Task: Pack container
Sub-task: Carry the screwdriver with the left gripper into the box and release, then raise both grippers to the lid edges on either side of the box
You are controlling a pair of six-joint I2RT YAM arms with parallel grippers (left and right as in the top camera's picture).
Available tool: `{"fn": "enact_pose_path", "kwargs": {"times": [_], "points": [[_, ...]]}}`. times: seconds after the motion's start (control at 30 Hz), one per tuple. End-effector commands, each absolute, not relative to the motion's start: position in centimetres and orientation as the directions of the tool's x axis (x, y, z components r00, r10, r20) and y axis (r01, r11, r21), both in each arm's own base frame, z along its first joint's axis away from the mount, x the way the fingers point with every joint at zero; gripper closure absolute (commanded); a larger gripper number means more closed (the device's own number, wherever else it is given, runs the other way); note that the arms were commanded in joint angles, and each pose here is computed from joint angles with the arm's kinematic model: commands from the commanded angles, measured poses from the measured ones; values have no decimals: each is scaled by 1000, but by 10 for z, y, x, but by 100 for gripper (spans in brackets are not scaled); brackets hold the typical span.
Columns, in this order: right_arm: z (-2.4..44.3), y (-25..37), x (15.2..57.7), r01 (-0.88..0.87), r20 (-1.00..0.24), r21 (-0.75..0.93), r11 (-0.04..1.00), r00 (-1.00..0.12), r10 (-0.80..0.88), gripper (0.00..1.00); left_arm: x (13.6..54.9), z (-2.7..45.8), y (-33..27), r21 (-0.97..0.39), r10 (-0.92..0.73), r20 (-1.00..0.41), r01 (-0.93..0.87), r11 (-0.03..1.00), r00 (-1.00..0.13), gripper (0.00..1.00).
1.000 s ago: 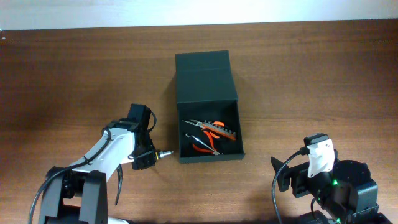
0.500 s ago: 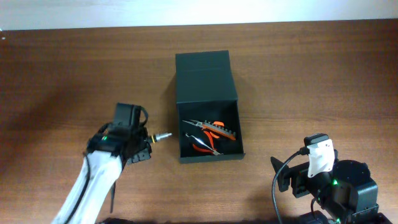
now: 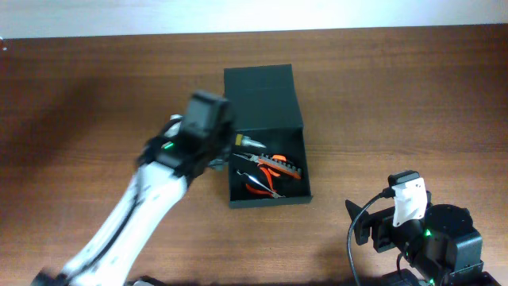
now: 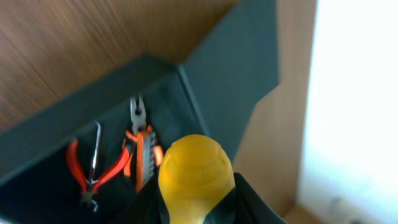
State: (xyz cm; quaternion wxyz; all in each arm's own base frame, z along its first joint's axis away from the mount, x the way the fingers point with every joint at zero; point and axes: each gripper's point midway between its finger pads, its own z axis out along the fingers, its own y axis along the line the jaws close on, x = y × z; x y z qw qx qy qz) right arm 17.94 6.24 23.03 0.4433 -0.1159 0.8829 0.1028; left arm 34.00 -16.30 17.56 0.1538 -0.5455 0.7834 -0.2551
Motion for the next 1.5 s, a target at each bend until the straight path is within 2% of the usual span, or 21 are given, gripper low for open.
{"fn": "enact_pose_path", "kwargs": {"times": [0.0, 0.2, 0.47, 0.57, 0.6, 0.63, 0.77, 0.8, 1.0, 1.13, 1.2, 1.33, 1.47], "points": [[231, 62, 179, -293, -811, 83, 953, -575, -106, 1, 341, 139, -196, -476, -890, 50, -794, 378, -454, 87], [231, 62, 179, -293, -811, 83, 953, -575, -106, 1, 329, 81, -223, -330, -854, 146, -838, 434, -500, 88], [231, 62, 179, -293, -811, 83, 953, -575, -106, 1, 331, 51, -227, -282, -849, 150, -845, 454, -506, 86], [231, 62, 179, -293, -811, 83, 953, -575, -106, 1, 331, 49, -227, -276, -850, 149, -847, 455, -505, 71], [231, 62, 179, -293, -811, 83, 953, -575, -106, 1, 331, 49, -227, -276, -850, 148, -847, 455, -505, 64], [231, 62, 179, -293, -811, 83, 953, -575, -106, 1, 331, 49, -227, -277, -850, 148, -846, 455, -505, 50], [231, 62, 179, -293, -811, 83, 953, -575, -106, 1, 332, 50, -226, -281, -852, 141, -846, 454, -504, 25], [231, 62, 179, -293, -811, 83, 953, -575, -106, 1, 332, 52, -226, -286, -851, 141, -844, 454, -505, 21], [231, 62, 179, -293, -811, 83, 953, -575, -106, 1, 337, 80, -226, -358, -843, 121, -815, 455, -524, 18], [231, 62, 179, -293, -811, 83, 953, -575, -106, 1, 343, 126, -219, -476, -800, 18, -709, 521, -600, 13], [231, 62, 179, -293, -811, 83, 953, -575, -106, 1, 346, 158, -211, -538, -760, -82, -614, 578, -644, 0], [231, 62, 179, -293, -811, 83, 953, -575, -106, 1, 345, 225, -183, -596, -625, -334, -356, 720, -705, 1], [231, 62, 179, -293, -811, 83, 953, -575, -106, 1, 332, 274, -144, -541, -523, -542, -204, 816, -657, 1]]}}
